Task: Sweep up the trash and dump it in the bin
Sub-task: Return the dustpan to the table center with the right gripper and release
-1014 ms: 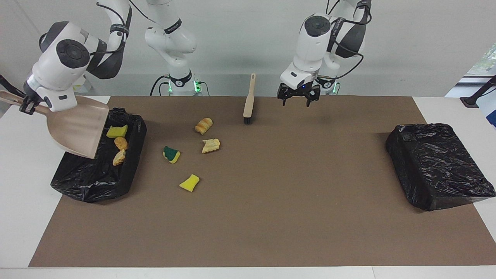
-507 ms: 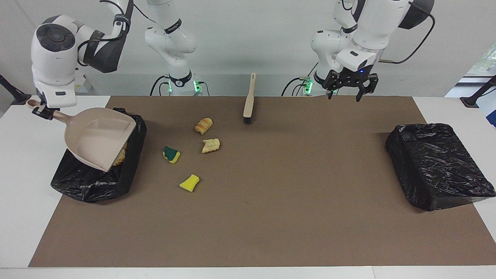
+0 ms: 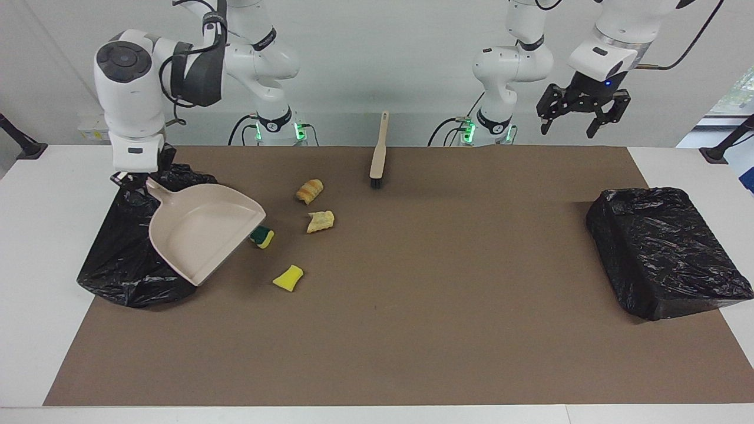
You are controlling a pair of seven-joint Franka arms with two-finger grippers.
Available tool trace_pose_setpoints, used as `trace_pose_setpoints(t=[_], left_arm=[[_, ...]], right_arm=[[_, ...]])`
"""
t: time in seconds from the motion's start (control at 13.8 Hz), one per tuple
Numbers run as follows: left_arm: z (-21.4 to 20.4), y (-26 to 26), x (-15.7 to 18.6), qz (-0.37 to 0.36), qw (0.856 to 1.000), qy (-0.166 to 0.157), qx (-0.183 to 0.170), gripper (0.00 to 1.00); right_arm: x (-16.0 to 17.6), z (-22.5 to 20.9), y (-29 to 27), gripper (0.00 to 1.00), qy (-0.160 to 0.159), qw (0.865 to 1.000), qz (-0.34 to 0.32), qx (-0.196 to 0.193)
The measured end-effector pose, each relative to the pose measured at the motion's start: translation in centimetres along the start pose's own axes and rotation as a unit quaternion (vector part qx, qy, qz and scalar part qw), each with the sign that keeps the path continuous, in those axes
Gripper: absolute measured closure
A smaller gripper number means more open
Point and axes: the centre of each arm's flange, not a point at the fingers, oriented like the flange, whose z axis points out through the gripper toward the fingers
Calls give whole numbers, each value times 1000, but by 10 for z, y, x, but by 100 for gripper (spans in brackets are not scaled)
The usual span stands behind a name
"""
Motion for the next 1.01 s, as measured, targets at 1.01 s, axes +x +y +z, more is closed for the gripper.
trace_pose_setpoints(t=[1.01], left_arm=[[-10, -14, 22, 29, 1000, -2, -5, 0]], right_arm=[[231, -4, -173, 68, 63, 907, 374, 184]])
